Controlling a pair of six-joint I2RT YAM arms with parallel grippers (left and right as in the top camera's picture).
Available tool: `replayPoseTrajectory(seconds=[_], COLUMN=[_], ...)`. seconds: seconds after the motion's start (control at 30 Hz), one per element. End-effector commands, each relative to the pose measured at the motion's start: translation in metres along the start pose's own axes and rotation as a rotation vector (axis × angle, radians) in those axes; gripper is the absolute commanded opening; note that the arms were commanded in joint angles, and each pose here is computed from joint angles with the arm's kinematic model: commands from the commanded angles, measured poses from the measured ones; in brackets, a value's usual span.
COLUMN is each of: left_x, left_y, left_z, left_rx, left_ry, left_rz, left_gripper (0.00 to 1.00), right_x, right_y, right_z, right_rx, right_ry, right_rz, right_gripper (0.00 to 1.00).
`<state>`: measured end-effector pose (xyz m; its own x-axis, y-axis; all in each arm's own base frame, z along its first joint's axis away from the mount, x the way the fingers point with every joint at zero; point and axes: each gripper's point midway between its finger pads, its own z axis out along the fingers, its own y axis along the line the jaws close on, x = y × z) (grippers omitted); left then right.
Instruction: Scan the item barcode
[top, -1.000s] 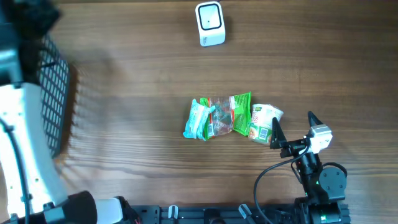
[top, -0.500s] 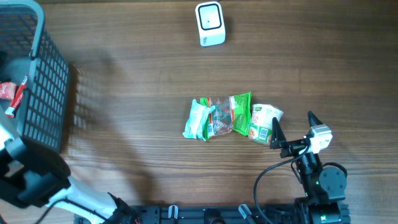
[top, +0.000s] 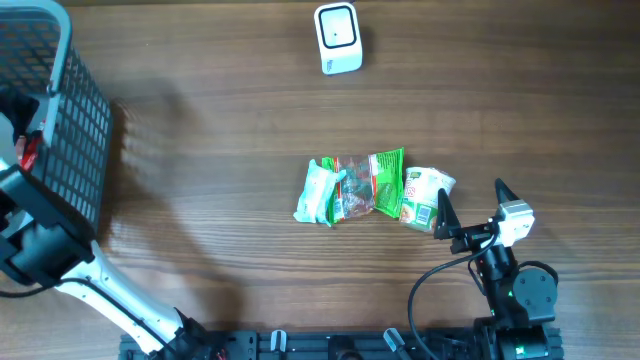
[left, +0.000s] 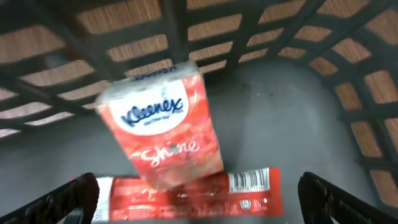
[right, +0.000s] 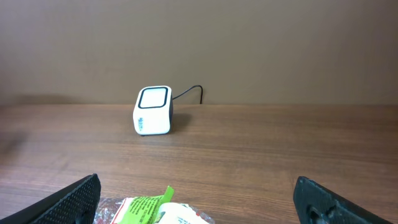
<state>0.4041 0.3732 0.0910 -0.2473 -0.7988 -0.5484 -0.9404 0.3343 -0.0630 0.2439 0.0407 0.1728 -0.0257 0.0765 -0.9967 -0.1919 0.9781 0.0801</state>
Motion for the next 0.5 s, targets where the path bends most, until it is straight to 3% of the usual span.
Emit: replayPoseTrajectory(seconds=[0.0,0.07,0.2,0.3,0.47], left_x=[0.011,0.009,0.009,0.013,0.005], left_y=[0.004,0.000,0.000,0.003,0.010], left_z=[0.032,0.041,0.041,0.039,-0.001], left_rx=[-0.033,-0.024,-0.023,-0.034,-0.038], left_ry=[0.016,-0.002,-0.003,0.016,0.026], left_rz=[0.013,0.008,0.010,0.086,0.099], left_gripper=[1.00,1.00,0.59,0.50,0.50], right_x=[-0.001,-0.001,-0.001,-0.001,-0.001], right_y=[-0.002,-0.002,-0.002,-0.002,-0.002], right_z=[0.000,0.000,0.000,0.000,0.000], right_rx=[0.012,0.012,0.012,0.012,0.012], right_ry=[-0.006,-0.006,-0.006,-0.007,-0.007], right_rz=[0.006,0.006,0.006,0.006,0.006], right_gripper=[1.00,1.00,1.00,1.00,1.00])
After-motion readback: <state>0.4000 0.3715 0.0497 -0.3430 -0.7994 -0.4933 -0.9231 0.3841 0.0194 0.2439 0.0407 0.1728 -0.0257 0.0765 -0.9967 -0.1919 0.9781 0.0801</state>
